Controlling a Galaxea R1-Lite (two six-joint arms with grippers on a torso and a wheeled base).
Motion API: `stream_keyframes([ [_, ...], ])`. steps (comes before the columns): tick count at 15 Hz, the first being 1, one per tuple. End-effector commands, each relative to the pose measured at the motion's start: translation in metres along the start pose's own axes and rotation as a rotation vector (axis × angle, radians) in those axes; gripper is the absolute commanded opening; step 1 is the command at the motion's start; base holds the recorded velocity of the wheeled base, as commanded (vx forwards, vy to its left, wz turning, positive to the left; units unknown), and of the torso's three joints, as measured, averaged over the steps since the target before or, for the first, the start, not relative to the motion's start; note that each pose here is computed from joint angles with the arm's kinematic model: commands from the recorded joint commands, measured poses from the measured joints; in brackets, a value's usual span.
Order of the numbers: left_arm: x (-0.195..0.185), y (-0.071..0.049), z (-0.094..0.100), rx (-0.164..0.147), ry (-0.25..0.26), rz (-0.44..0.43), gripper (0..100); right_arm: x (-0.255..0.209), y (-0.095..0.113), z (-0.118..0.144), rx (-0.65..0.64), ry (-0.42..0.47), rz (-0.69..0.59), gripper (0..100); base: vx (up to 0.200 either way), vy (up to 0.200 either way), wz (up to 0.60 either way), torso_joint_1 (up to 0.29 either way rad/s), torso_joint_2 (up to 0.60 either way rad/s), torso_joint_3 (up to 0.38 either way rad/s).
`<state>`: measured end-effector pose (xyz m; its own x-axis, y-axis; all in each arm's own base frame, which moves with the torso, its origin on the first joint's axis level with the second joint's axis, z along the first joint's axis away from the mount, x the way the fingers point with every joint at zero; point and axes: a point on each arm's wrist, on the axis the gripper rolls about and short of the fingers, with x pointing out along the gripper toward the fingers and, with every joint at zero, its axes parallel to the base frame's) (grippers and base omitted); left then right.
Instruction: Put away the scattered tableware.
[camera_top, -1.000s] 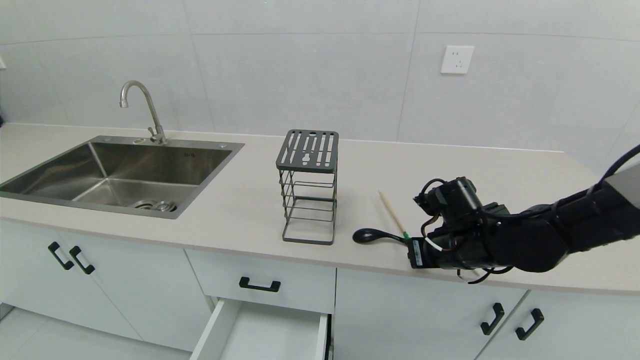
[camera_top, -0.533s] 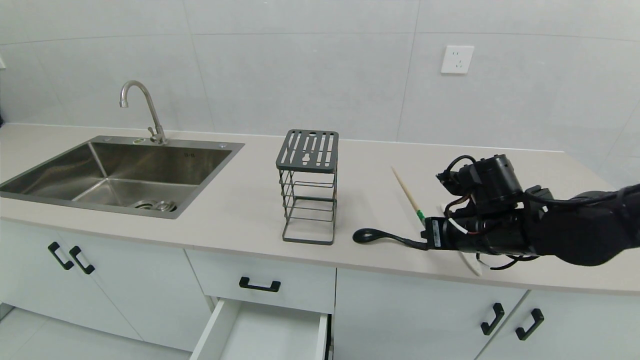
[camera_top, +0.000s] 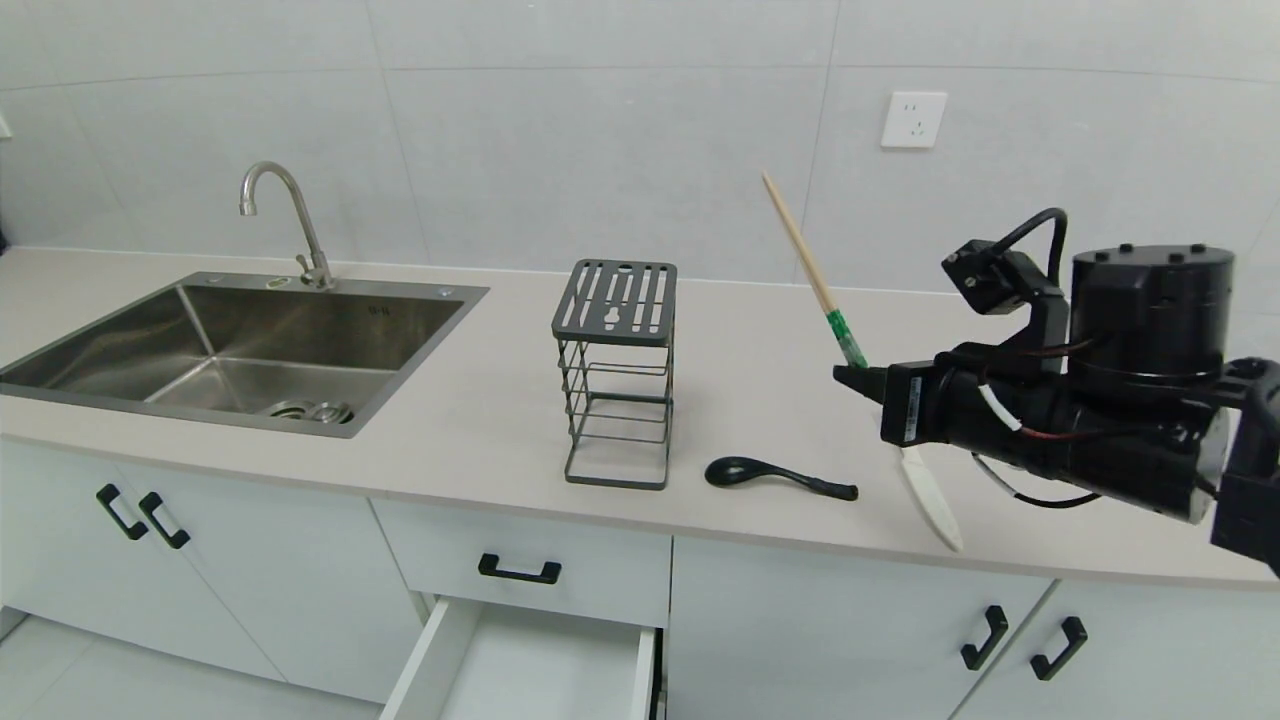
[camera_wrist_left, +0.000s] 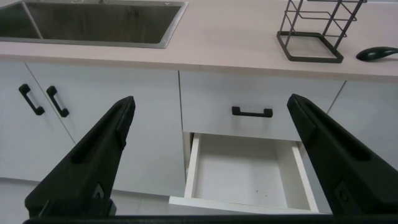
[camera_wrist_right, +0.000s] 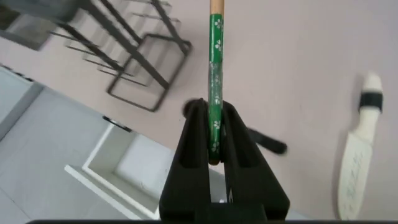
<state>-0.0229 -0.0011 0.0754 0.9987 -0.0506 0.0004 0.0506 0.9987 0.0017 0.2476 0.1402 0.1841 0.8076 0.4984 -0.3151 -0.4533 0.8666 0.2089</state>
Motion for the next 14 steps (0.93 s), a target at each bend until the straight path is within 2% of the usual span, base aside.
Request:
stream_keyframes([
  [1, 0.000, 0.000, 0.000, 0.000, 0.002, 0.000, 100, -0.011, 0.004, -0.007, -0.058, -0.037, 0.075, 0, 0.000, 0.000, 0.00, 0.000, 0.00, 0.000],
  [3, 0.000, 0.000, 0.000, 0.000, 0.002, 0.000, 100, -0.016, 0.008, -0.014, -0.077, -0.018, 0.125, 0, 0.000, 0.000, 0.00, 0.000, 0.00, 0.000],
  [5, 0.000, 0.000, 0.000, 0.000, 0.000, 0.000, 100, -0.033, 0.025, -0.033, -0.103, 0.048, 0.249, 0, 0.000, 0.000, 0.00, 0.000, 0.00, 0.000],
  [7, 0.000, 0.000, 0.000, 0.000, 0.000, 0.000, 100, -0.043, 0.034, -0.035, -0.130, 0.070, 0.310, 0, 0.000, 0.000, 0.00, 0.000, 0.00, 0.000],
  [10, 0.000, 0.000, 0.000, 0.000, 0.000, 0.000, 100, -0.065, 0.066, -0.047, -0.185, 0.138, 0.455, 0, 0.000, 0.000, 0.00, 0.000, 0.00, 0.000],
  [13, 0.000, 0.000, 0.000, 0.000, 0.000, 0.000, 100, -0.069, 0.082, -0.055, -0.215, 0.189, 0.520, 0, 0.000, 0.000, 0.00, 0.000, 0.00, 0.000],
  [14, 0.000, 0.000, 0.000, 0.000, 0.000, 0.000, 100, -0.064, 0.093, -0.066, -0.235, 0.237, 0.552, 0, 0.000, 0.000, 0.00, 0.000, 0.00, 0.000],
])
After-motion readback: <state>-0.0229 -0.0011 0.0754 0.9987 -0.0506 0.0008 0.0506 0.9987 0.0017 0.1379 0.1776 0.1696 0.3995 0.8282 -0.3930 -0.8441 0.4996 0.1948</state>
